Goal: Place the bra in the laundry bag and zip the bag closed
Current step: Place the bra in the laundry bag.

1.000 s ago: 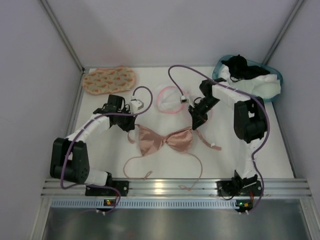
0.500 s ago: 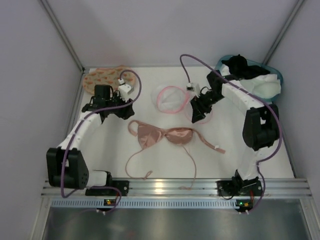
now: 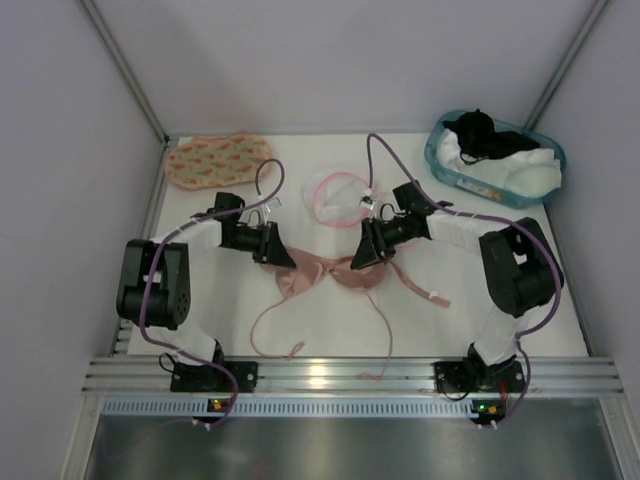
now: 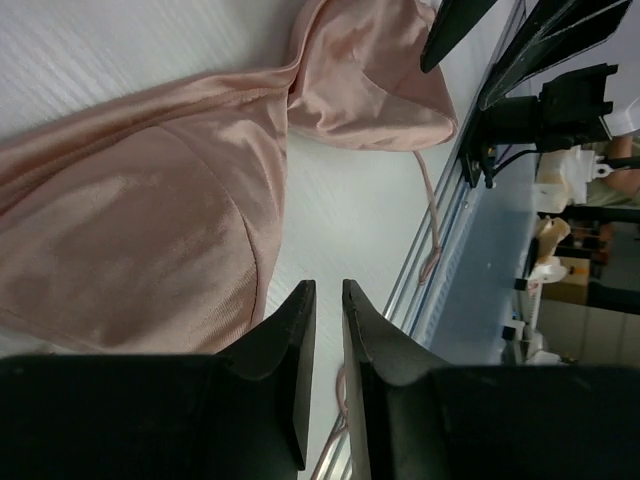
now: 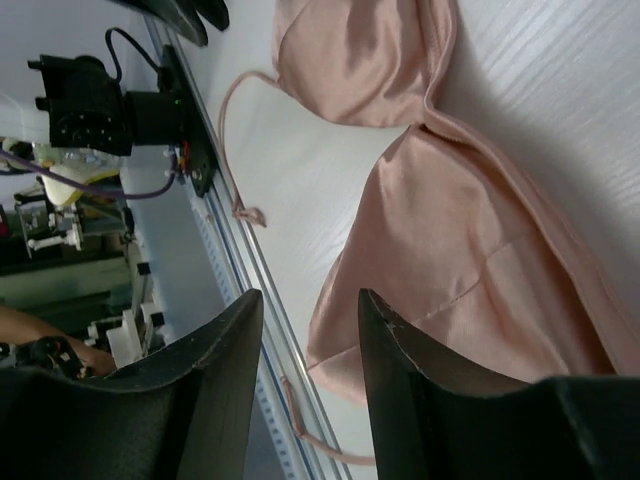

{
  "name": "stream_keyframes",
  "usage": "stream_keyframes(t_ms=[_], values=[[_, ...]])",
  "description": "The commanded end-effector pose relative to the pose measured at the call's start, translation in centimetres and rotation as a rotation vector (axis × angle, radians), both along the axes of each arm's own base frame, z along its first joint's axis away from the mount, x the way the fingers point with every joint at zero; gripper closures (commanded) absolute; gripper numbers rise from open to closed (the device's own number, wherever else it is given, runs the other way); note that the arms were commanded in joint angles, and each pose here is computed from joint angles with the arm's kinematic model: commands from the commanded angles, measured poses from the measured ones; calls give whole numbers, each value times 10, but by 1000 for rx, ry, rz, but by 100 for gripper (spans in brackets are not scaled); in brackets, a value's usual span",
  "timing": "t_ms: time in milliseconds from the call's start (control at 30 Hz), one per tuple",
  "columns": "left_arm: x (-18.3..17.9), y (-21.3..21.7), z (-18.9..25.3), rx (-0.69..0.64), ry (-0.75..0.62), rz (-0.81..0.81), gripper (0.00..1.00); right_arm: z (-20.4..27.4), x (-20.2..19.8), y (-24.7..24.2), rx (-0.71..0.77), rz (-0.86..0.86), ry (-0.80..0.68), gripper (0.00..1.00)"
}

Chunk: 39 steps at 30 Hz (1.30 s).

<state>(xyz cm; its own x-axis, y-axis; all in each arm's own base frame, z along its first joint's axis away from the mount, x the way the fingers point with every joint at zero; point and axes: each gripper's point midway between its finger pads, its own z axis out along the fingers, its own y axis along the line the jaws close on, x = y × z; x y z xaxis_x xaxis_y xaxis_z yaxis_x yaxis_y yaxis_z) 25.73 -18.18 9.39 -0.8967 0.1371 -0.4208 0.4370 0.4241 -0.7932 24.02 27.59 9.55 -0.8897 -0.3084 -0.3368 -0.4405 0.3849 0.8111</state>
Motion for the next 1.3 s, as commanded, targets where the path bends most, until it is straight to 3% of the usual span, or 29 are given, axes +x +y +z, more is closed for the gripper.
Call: stream_keyframes(t_ms=[0,167,367,533,667,700,933,1267], values=[[6,-11,16,-106,68,-22,78,5,28,18,46,-59,-52,57],[4,-15,-19,-66,192,-19,78,-17,28,17,6,-62,-21,56],[8,0,-80,197,250,84,76,-54,22,8,-110,-50,-35,52],[23,15,-110,292,296,192,77,-76,25,-2,-189,-27,-82,48],[33,18,-100,298,245,208,76,-69,19,-4,-209,29,-167,45],[34,12,-71,233,167,184,72,-45,16,3,-209,93,-300,41],[21,-1,-8,80,9,115,66,-10,0,9,-179,162,-408,39],[49,-13,-17,88,17,162,66,-1,3,7,-179,191,-466,38]])
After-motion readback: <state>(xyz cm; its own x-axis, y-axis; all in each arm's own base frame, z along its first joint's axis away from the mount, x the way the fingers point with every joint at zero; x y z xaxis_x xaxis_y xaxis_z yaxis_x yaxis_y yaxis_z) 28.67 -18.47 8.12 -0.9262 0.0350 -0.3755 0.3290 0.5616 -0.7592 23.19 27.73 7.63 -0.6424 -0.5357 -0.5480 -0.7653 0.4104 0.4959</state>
